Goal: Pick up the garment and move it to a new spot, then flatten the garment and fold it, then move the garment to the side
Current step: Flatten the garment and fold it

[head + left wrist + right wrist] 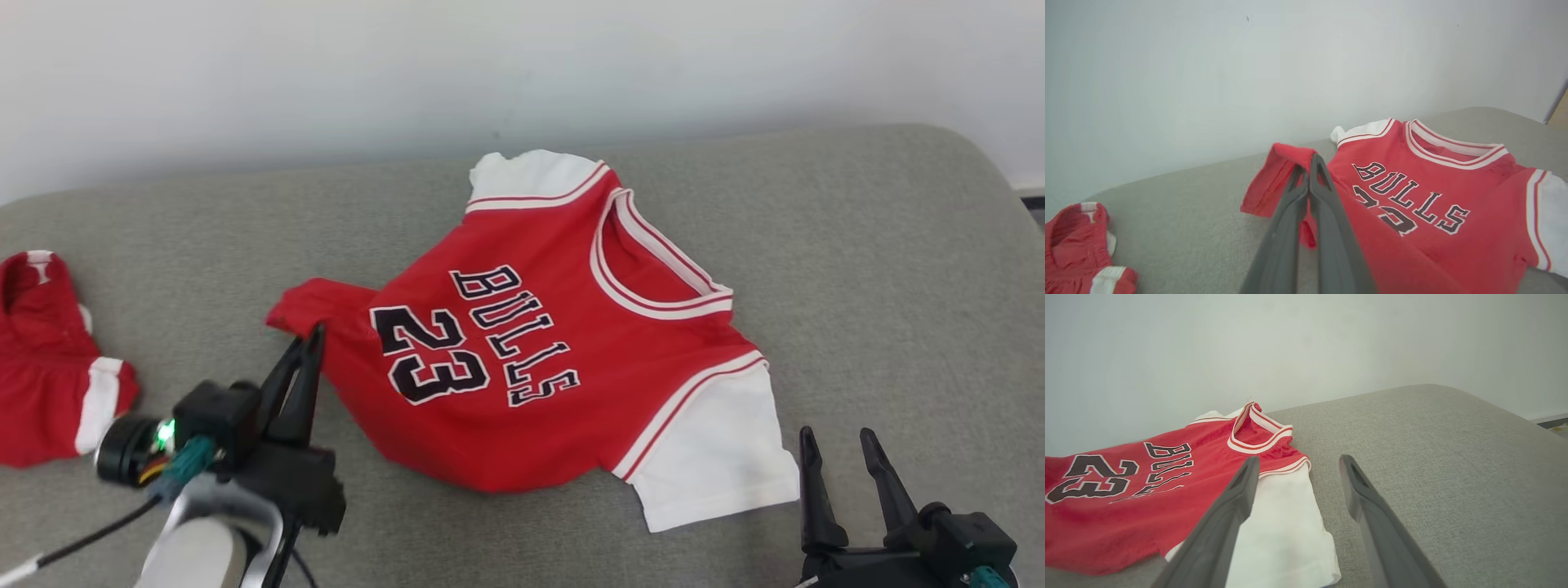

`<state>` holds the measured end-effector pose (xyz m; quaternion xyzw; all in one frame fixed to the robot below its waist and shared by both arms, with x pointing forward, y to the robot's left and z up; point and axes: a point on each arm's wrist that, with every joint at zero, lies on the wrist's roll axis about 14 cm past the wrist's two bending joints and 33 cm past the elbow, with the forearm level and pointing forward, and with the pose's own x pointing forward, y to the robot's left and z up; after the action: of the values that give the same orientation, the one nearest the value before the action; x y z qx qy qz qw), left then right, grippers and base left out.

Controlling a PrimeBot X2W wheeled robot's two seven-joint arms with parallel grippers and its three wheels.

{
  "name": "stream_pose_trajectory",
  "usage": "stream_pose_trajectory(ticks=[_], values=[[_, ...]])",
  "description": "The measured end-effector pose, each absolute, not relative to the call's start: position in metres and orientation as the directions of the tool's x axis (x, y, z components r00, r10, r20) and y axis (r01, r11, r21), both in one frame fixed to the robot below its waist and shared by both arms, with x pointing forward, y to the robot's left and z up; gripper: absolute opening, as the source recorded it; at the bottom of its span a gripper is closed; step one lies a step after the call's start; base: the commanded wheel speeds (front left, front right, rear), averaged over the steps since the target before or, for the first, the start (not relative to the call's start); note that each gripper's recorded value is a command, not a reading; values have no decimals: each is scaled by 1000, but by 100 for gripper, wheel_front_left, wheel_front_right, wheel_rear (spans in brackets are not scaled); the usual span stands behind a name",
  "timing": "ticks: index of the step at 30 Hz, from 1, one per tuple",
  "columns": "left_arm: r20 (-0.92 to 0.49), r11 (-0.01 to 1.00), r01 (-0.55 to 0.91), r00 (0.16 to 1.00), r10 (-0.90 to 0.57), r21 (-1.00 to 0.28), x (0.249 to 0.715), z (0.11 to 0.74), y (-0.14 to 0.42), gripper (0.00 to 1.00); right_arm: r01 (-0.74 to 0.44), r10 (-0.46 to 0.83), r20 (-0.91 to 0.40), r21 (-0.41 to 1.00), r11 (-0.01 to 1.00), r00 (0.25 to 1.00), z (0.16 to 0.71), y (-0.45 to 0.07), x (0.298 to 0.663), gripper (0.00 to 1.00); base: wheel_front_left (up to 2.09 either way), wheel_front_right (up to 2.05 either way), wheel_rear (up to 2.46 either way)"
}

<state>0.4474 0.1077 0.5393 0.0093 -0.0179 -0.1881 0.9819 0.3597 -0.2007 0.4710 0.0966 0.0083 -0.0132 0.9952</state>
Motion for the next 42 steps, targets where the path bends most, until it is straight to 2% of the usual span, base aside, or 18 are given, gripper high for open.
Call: stream_pose_trajectory(ticks=[5,11,19,20,21,22,27,35,42], values=[[43,873,485,872,-488,55,475,547,60,0,74,-69,-36,184,980,997,467,-215,357,100,0,0,0],[-43,800,598,801,-597,44,494,517,4,0,134,-125,-63,171,976,990,459,-233,353,100,0,0,0],[-160,728,685,717,-678,-18,487,464,-49,0,171,-156,-104,159,972,982,447,-243,352,100,0,0,0],[-172,719,694,706,-687,-22,483,459,-53,4,166,-150,-106,159,973,983,447,-242,353,100,0,0,0],[-172,719,694,706,-687,-22,483,459,-53,46,166,-150,-106,159,973,983,447,-242,353,100,0,0,0],[-184,713,701,698,-692,-21,479,455,-55,100,160,-145,-106,161,974,984,446,-240,355,100,0,0,0],[-161,711,703,701,-695,-8,476,462,-57,100,129,-115,-94,164,978,989,449,-231,362,100,0,0,0],[-8,749,662,749,-662,-22,474,513,-41,100,78,-61,-96,180,981,993,447,-213,364,100,0,0,0],[54,852,523,851,-523,0,464,527,25,100,6,9,-79,195,981,997,451,-190,370,100,0,0,0]])
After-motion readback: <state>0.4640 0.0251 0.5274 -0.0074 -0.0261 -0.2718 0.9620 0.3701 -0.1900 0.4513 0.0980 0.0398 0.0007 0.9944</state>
